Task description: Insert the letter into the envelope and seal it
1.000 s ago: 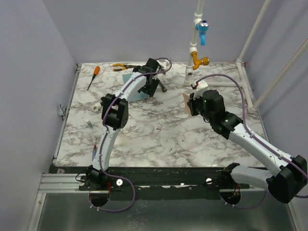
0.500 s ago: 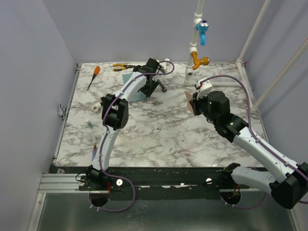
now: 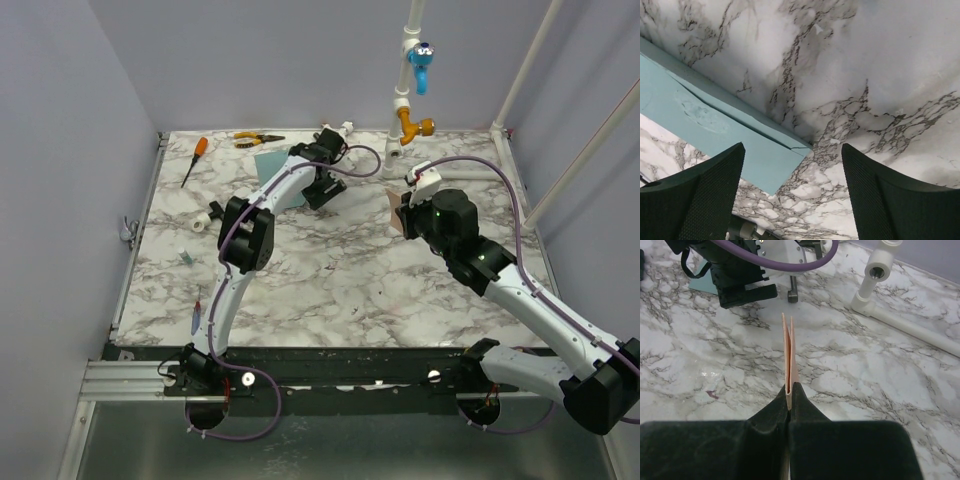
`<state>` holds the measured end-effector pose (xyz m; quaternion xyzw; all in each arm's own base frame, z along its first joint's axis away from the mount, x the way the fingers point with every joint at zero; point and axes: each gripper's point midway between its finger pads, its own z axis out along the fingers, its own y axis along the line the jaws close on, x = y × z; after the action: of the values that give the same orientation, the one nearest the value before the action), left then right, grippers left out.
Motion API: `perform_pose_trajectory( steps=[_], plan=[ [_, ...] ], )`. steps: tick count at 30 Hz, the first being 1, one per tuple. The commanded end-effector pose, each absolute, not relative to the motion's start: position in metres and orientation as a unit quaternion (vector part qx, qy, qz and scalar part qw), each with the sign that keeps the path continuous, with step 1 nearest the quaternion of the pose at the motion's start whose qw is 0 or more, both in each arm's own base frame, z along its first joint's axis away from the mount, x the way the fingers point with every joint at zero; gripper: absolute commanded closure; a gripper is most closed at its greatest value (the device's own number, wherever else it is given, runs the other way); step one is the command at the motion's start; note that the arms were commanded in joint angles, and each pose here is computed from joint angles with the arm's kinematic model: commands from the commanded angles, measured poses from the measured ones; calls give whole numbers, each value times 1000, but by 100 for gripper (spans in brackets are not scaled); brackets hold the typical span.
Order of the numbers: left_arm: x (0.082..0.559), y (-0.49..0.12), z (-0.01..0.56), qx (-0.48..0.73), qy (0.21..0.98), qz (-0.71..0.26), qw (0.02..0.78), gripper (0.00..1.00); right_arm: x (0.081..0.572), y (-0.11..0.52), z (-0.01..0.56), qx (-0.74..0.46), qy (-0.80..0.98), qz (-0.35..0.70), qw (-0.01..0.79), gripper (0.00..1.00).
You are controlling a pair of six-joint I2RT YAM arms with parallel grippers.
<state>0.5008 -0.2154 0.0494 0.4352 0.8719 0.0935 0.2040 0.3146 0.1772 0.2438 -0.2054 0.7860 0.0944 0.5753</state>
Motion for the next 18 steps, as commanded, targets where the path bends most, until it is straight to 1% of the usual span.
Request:
perform_pose_trajectory(
  steps=[1, 4, 7, 13, 18],
  plan=[
    [518, -206, 54, 435, 866, 116, 217, 25, 316, 169, 248, -203, 785, 76, 580, 99],
    [518, -206, 53, 438, 865, 114, 216, 36, 315, 169, 252, -204, 781, 78, 585, 99],
    [518, -206, 53, 445, 862, 111, 216, 44, 315, 167, 256, -204, 778, 75, 590, 99],
    [518, -205, 53, 447, 862, 106, 215, 45, 315, 165, 258, -202, 777, 70, 592, 99],
    [515, -196, 54, 415, 880, 87, 214, 54, 315, 164, 258, -200, 777, 67, 593, 99]
  ],
)
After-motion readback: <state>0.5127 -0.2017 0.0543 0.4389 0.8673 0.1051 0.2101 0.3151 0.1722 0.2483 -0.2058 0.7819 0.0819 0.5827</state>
